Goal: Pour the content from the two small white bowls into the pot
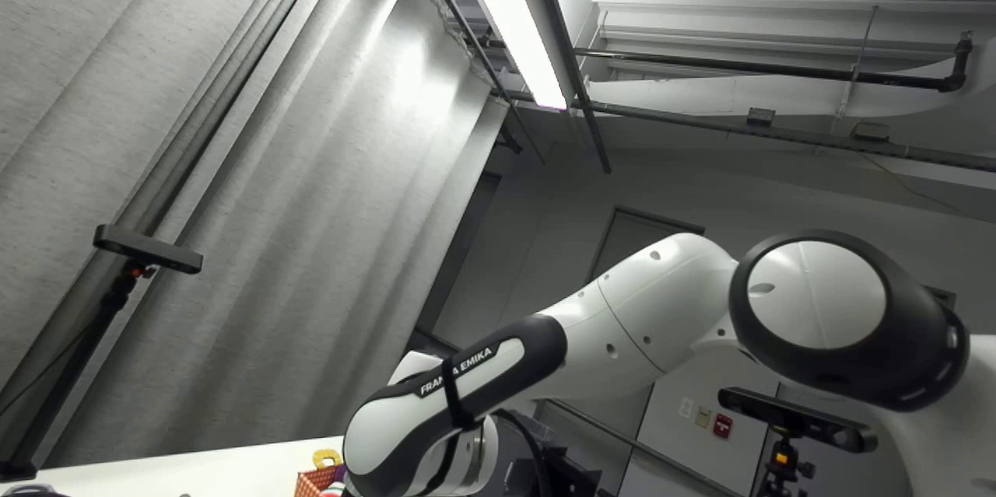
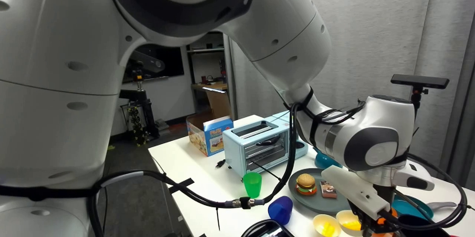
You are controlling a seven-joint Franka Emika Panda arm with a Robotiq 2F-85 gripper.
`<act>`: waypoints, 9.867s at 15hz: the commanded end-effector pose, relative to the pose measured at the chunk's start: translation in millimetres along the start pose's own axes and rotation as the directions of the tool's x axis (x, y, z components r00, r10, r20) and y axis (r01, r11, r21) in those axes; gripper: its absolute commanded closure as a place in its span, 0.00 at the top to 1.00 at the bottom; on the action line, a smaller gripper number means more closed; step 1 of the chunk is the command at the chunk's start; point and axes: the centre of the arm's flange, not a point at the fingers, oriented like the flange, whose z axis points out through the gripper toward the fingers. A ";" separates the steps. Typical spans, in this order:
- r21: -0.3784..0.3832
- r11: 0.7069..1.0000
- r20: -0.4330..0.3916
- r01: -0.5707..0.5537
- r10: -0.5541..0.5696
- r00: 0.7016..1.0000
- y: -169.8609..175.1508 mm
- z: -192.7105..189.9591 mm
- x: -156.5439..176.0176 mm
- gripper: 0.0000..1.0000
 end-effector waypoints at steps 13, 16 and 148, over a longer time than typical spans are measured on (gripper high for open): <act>0.009 0.999 -0.021 -0.045 0.045 0.999 4.7 -6.0 8.8 0.01; 0.013 0.998 -0.059 -0.066 0.067 0.996 8.7 -16.3 30.5 0.01; -0.468 0.839 -0.743 -0.278 -0.204 0.637 -25.0 5.5 22.3 0.01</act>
